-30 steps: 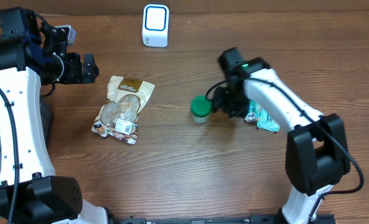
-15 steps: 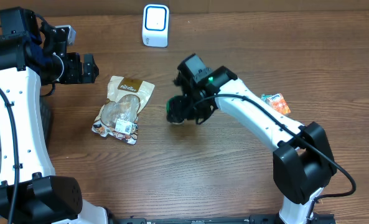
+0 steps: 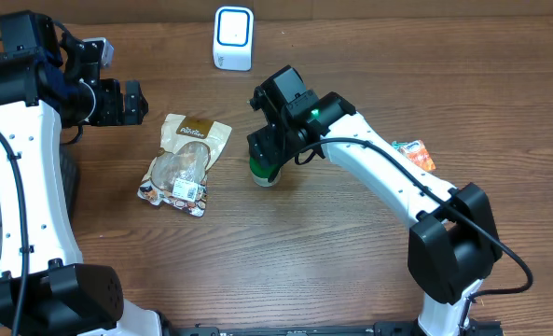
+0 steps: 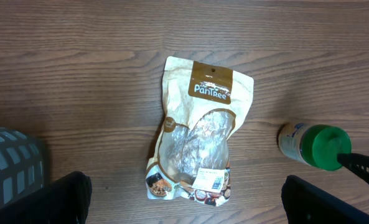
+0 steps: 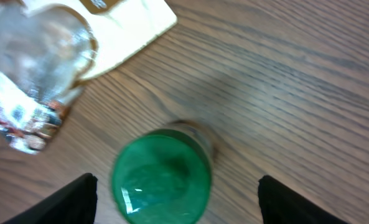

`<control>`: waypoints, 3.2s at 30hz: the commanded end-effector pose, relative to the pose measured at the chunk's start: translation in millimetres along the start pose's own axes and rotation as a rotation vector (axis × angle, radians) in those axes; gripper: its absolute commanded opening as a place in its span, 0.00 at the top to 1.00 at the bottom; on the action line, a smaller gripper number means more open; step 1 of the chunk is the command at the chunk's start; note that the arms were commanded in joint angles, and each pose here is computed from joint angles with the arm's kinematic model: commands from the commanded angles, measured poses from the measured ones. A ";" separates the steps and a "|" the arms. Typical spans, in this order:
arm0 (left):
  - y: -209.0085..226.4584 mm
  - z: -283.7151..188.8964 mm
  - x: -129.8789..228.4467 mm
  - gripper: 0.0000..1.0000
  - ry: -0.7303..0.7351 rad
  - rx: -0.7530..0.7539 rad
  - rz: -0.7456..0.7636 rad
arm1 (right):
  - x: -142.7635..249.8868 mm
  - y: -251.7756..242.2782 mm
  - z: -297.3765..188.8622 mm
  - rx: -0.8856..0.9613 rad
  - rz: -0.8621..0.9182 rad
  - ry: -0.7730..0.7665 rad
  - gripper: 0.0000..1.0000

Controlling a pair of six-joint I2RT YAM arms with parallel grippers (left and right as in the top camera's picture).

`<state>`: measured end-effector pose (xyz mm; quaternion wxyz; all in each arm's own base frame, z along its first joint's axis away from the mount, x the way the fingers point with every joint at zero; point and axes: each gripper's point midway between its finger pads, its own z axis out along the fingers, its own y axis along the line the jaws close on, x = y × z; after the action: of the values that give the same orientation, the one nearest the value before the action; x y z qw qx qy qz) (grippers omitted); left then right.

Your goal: Scan the item barcode

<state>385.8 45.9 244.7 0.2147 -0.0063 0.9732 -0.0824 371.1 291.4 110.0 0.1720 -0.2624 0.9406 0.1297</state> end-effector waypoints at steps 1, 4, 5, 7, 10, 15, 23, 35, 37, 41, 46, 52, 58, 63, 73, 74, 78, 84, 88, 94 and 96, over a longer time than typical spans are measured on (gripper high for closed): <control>-5.1 -7.7 -5.0 0.00 -0.028 0.005 0.035 | -4.3 -35.0 4.5 0.136 0.154 -0.014 0.31; -5.1 -7.7 -5.0 0.00 -0.028 0.005 0.035 | -1.4 -60.7 5.2 0.210 0.358 -0.025 0.36; -5.1 -7.7 -5.0 0.00 -0.028 0.005 0.035 | 0.3 -65.6 6.8 0.214 0.405 -0.021 0.37; -5.1 -7.7 -5.0 0.00 -0.028 0.005 0.035 | 7.2 -72.2 13.0 0.220 0.474 0.003 0.39; -5.1 -7.7 -5.0 0.00 -0.028 0.005 0.035 | 17.9 -67.9 29.9 0.203 0.490 0.057 0.38; -5.1 -7.7 -5.0 0.00 -0.028 0.005 0.035 | 37.7 -50.0 42.5 0.154 0.483 0.156 0.38; -5.1 -7.7 -5.0 0.00 -0.028 0.005 0.035 | 76.4 -17.1 29.3 0.054 0.501 0.351 0.38; -5.1 -7.7 -5.0 0.00 -0.028 0.005 0.035 | 50.2 45.0 29.1 -0.064 0.306 0.233 0.38; -5.1 -7.7 -5.0 0.00 -0.028 0.005 0.035 | 50.0 49.4 29.5 -0.058 0.290 0.228 0.38; -5.1 -7.7 -5.0 0.00 -0.028 0.005 0.035 | 38.6 57.9 17.7 -0.051 0.175 0.189 0.38; -5.1 -7.7 -5.0 0.00 -0.028 0.005 0.035 | 10.5 62.6 -4.6 -0.012 0.017 0.086 0.28; -5.1 -7.7 -4.9 0.00 -0.027 0.006 0.035 | -8.4 61.3 -3.6 0.040 -0.152 0.006 0.13; -5.1 -7.7 -5.0 0.00 -0.028 0.005 0.035 | -16.5 62.9 14.7 0.030 -0.240 -0.020 0.09; -5.1 -7.7 -4.9 0.00 -0.027 0.006 0.035 | -5.3 79.2 32.9 -0.080 -0.305 0.026 0.10; -5.1 -7.7 -5.0 0.00 -0.028 0.005 0.035 | 2.8 61.4 66.1 -0.021 -0.292 0.071 0.12; -5.1 -7.7 -5.0 0.00 -0.028 0.005 0.035 | 2.4 60.4 66.3 -0.019 -0.291 0.070 0.15; -5.1 -7.7 -5.0 0.00 -0.028 0.005 0.035 | -0.7 60.7 66.4 -0.019 -0.274 0.057 0.27; -5.1 -7.7 -5.0 0.00 -0.028 0.005 0.035 | -3.7 45.0 66.1 0.066 -0.196 0.049 0.41; -5.1 -7.7 -5.0 0.00 -0.028 0.005 0.035 | -4.8 33.5 63.6 0.136 -0.109 0.042 0.47; -5.1 -7.7 -5.0 0.00 -0.028 0.005 0.035 | -7.8 4.0 32.7 0.335 0.154 0.025 0.47; -5.1 -7.7 -4.9 0.00 -0.027 0.006 0.035 | -6.7 -3.5 22.8 0.390 0.290 0.008 0.48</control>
<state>385.8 46.0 244.7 0.2147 -0.0063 0.9732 -0.0822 360.5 313.2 62.2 0.1381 -0.2277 0.9639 -0.0057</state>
